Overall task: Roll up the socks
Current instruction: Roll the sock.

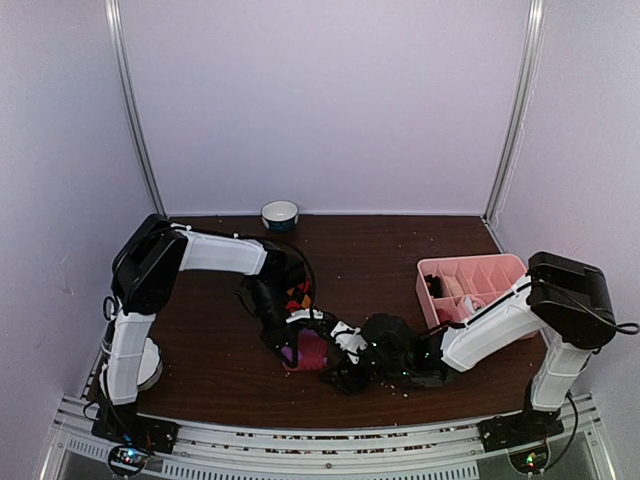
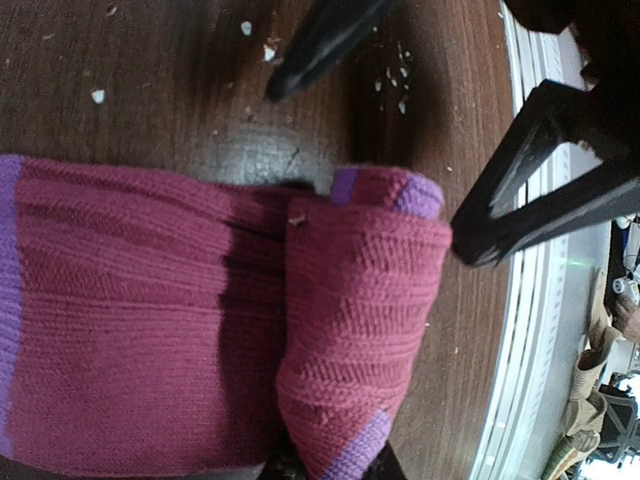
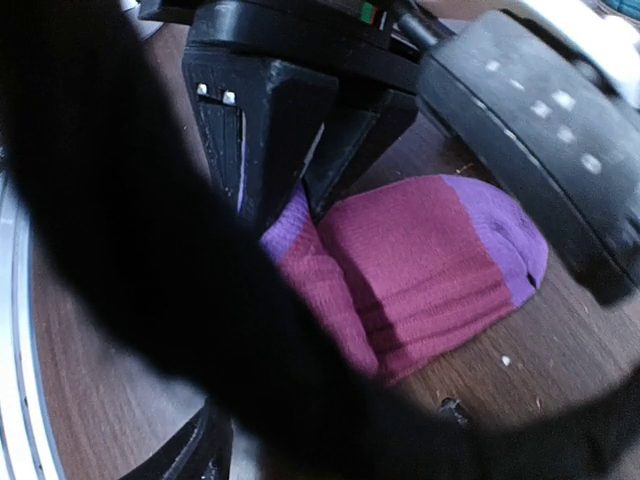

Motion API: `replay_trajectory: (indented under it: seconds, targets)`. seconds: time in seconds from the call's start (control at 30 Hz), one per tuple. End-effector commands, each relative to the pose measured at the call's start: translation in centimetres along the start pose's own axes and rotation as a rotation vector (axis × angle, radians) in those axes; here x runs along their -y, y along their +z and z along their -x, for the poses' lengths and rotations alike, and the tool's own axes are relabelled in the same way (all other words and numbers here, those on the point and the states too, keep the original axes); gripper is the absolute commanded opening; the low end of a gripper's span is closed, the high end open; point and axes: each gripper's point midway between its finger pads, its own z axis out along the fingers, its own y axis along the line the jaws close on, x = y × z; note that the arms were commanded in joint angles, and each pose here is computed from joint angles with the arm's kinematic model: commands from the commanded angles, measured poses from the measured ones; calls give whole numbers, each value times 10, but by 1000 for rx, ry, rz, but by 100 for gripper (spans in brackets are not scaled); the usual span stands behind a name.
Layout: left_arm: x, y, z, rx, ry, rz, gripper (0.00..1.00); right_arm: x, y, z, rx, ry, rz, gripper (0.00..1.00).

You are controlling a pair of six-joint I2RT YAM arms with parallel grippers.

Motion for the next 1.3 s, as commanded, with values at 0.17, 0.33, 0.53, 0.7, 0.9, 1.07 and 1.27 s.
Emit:
replay_trajectory:
  seconds: [0.17, 0.33, 0.53, 0.7, 0.9, 1.07, 1.27]
  targets:
    - [-12, 8, -11, -53, -34, 25, 7, 0, 20, 25, 94, 37, 14, 63]
    - [-13, 5, -16, -51, -43, 13, 9, 6, -6, 23, 187, 144, 40, 62]
    - [-12, 3, -20, -30, -82, -27, 9, 15, -44, -2, 219, 183, 4, 69]
    - [-9, 4, -18, -22, -100, -69, 9, 2, -49, -6, 200, 130, -4, 68]
    - [-7, 6, -17, -19, -113, -105, 9, -28, -36, 11, 174, 0, 16, 68]
    - [-9, 6, -17, -27, -127, -95, 9, -27, -8, 39, 156, -67, 33, 68]
    - [-16, 5, -18, -42, -146, -60, 9, -7, 24, 44, 98, -78, 54, 65]
